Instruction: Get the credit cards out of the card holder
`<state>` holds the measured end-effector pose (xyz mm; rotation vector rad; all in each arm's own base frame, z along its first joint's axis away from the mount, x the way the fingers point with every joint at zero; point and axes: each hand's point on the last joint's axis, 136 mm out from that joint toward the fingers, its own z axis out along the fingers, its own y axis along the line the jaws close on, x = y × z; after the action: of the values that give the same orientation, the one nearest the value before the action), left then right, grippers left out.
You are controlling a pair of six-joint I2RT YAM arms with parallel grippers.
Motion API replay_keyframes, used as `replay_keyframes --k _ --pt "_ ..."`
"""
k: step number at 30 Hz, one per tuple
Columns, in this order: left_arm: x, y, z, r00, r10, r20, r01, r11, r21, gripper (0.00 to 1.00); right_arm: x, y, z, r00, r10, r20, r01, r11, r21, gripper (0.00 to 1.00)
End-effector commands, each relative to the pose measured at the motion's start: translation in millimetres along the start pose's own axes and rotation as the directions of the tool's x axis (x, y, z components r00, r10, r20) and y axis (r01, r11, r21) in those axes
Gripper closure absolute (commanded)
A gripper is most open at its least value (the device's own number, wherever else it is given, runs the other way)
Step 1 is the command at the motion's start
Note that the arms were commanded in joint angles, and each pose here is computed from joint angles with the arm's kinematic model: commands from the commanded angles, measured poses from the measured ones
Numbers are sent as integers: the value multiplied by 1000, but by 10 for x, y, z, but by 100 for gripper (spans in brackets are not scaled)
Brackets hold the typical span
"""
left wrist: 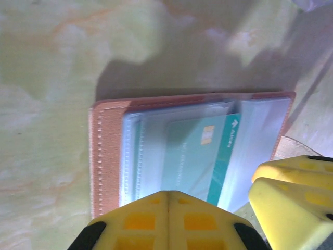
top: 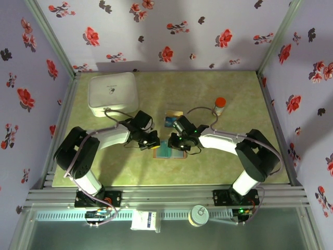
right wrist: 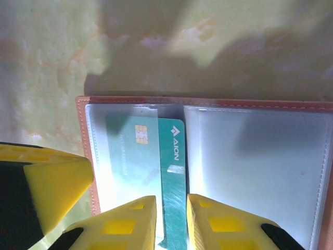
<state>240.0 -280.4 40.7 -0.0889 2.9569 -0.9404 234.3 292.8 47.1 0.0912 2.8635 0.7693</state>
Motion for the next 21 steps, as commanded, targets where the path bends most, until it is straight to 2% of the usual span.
replay_keyframes --k 1,8,21 --pt "41 -12 35 1000 21 -19 -21 1000 -23 96 -17 -7 -59 1000 -24 13 24 1000 12 76" --pt "78 162 107 1000 9 -20 -11 996 -90 98 -7 0 -19 1000 -12 3 12 1000 -7 76" --pt "113 258 187 999 -5 -38 1 994 -109 98 56 -41 154 999 15 -37 -17 999 -34 76"
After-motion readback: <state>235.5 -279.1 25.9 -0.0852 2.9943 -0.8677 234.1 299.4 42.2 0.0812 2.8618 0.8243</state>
